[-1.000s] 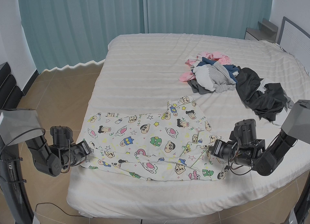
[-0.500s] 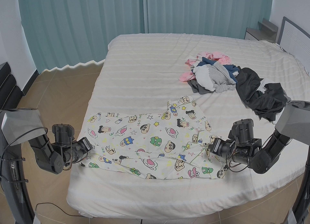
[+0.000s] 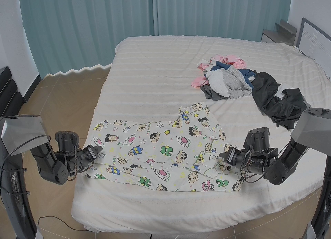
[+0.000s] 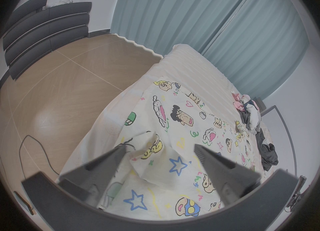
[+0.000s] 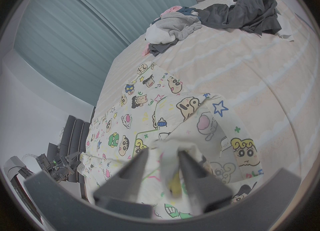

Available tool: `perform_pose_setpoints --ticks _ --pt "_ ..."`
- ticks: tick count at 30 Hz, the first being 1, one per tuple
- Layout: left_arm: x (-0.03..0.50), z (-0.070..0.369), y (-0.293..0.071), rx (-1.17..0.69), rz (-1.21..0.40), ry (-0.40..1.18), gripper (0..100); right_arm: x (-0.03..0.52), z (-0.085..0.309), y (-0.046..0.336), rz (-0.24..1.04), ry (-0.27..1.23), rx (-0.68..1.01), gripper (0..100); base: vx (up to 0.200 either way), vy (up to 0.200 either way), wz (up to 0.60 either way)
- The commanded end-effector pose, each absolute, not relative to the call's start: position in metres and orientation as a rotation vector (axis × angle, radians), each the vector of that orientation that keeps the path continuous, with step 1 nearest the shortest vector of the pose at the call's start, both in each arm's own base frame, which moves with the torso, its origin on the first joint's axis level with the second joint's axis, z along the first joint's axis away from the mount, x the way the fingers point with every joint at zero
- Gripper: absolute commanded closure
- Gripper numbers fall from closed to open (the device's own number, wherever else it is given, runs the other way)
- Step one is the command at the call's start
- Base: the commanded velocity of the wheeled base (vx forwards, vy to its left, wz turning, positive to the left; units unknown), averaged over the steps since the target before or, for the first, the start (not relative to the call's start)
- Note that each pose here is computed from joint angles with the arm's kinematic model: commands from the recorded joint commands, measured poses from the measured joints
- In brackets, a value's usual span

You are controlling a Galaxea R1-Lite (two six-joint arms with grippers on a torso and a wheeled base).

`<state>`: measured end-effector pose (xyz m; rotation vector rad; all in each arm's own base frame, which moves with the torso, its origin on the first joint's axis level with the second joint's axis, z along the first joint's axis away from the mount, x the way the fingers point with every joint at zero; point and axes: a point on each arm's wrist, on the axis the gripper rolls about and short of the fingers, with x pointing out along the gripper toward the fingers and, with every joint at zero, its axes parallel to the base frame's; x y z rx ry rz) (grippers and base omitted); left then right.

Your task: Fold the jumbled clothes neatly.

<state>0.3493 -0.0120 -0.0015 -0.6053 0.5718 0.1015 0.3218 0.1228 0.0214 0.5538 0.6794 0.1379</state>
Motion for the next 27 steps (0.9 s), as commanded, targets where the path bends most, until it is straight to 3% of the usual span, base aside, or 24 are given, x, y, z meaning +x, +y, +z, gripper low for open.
perform_pose_setpoints --ticks 1,9,15,27 --pt "0.349 0.012 -0.004 -0.614 0.112 0.531 0 0.321 0.022 0.122 0.136 0.679 0.554 0 0.000 0.000 0.00" --pt "0.333 0.028 0.029 -0.606 0.162 0.543 0 0.313 0.036 0.104 0.096 0.648 0.579 0 0.000 0.000 0.00" --pt "0.301 0.031 0.045 -0.596 0.024 0.645 0 0.280 0.056 0.092 0.087 0.636 0.650 0 0.000 0.000 0.00" --pt "0.322 0.035 0.035 -0.487 -0.152 0.624 0 0.215 0.055 0.089 0.167 0.633 0.660 0 0.000 0.000 0.00"
